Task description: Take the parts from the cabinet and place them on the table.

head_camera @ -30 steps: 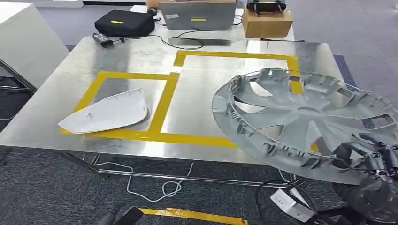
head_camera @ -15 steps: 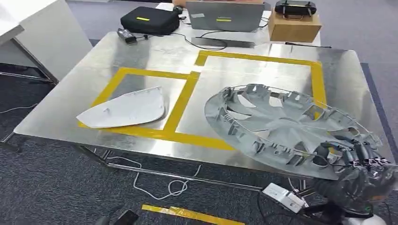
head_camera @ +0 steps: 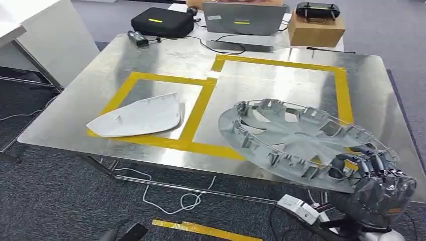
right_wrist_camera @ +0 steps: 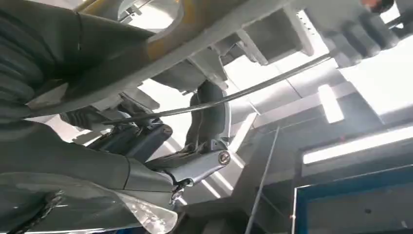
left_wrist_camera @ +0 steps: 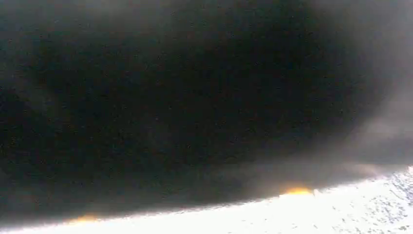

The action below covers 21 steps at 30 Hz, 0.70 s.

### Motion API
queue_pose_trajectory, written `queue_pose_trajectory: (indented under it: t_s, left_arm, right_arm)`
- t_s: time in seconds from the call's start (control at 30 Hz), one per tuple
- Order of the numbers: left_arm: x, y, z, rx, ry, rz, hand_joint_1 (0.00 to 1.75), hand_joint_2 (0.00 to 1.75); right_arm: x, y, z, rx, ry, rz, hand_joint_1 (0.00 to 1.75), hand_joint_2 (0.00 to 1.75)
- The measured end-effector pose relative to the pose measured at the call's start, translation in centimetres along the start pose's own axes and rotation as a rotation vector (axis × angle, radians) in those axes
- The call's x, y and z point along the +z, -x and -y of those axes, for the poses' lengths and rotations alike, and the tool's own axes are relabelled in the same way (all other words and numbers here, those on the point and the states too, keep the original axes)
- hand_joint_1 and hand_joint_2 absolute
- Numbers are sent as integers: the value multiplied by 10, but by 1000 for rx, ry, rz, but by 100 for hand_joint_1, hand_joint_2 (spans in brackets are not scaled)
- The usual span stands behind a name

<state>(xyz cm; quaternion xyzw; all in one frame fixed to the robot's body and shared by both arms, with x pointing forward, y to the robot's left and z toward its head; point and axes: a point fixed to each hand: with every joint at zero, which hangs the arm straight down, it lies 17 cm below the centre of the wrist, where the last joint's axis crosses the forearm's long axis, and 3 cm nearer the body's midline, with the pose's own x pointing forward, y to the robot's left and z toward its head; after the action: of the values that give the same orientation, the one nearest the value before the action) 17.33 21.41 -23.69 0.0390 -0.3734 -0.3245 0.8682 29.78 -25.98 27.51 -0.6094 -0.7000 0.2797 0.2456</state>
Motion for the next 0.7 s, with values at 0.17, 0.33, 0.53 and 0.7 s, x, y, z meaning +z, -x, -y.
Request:
queue_pose_trajectory:
  t_s: [0.17,0.33,0.53,0.7]
  left_arm:
    - [-1,-2,1,1,2,3,0,0]
    - [-1,-3,3,6,3,0,0,0]
    - [0,-1,4,20,1,-12,0,0]
    - [0,1,5,24,1,-24,0,0]
  right_arm:
    - [1,2,-1,-25,-5,-19,175,175]
    - [10,7,-13,-90,-52,-62,175,175]
    - [33,23,-63,-158,-280,-139,175,175]
    - [52,35,-90,-133,-389,-154,175,175]
